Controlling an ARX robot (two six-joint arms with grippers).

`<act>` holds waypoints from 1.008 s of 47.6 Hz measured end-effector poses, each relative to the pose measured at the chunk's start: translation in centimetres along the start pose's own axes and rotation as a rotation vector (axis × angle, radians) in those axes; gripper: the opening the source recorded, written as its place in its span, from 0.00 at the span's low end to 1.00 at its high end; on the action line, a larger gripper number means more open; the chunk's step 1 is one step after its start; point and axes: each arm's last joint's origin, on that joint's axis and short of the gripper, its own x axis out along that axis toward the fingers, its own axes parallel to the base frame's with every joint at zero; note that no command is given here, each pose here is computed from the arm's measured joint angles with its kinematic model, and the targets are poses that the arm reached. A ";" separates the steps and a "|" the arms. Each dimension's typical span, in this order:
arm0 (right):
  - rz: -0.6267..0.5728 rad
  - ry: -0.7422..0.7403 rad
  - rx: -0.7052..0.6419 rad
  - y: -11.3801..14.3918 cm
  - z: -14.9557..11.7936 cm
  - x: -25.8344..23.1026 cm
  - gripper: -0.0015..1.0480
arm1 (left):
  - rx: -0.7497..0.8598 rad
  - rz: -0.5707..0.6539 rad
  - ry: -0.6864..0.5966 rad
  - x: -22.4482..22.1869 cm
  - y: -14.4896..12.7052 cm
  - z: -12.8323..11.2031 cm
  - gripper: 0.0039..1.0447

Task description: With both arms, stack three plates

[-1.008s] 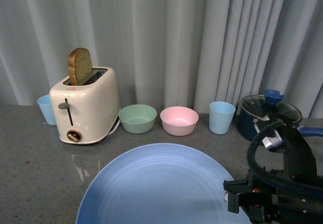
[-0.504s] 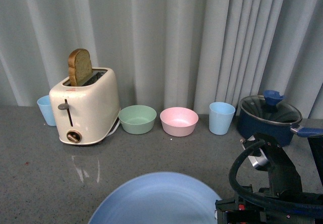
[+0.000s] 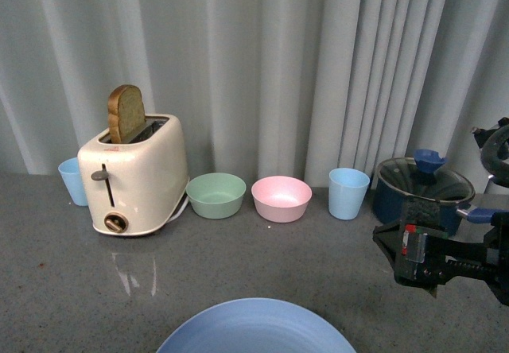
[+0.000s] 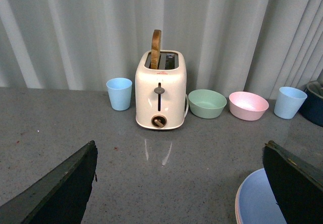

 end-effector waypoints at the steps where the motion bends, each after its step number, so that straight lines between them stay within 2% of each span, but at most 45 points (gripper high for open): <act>1: -0.002 -0.002 0.001 0.0 0.0 0.0 0.93 | 0.000 0.000 0.000 0.0 0.0 0.0 0.94; 4: -0.045 -0.043 -0.032 -0.1 -0.4 0.2 0.90 | 0.000 -0.001 0.000 0.0 0.0 0.0 0.94; 5: -0.076 -0.103 -0.059 -0.3 -0.7 0.2 0.87 | 0.000 0.000 0.000 0.0 0.0 0.0 0.94; 6: -0.176 -0.232 -0.119 -0.7 -1.4 -0.1 0.80 | 0.000 0.000 0.000 0.0 0.0 0.0 0.94; 8: -0.227 -0.300 -0.164 -1.0 -1.9 -0.7 0.75 | 0.000 -0.001 0.000 0.0 0.0 0.0 0.94; 13: -0.262 -0.483 -0.223 -1.5 -1.7 -3.5 0.58 | 0.000 0.003 0.000 0.0 0.0 0.0 0.94; 18: -0.263 -0.536 -0.245 -1.7 -1.3 -5.5 0.43 | 0.000 0.000 -0.001 0.0 0.0 0.0 0.94; 27: -0.274 -0.507 -0.260 -2.4 -2.5 -7.9 0.15 | 0.000 0.000 -0.001 0.0 0.0 0.0 0.94; 30: -0.267 -0.511 -0.268 -2.5 -2.6 -9.1 0.03 | 0.000 0.000 -0.001 0.0 0.0 0.0 0.94; 44: -0.249 -0.513 -0.271 -2.9 -3.0 -12.4 0.03 | 0.000 0.000 -0.001 0.0 0.0 0.0 0.94; 48: -0.277 -0.517 -0.262 -3.3 -3.4 -13.3 0.03 | 0.000 0.000 -0.001 0.0 0.0 0.0 0.94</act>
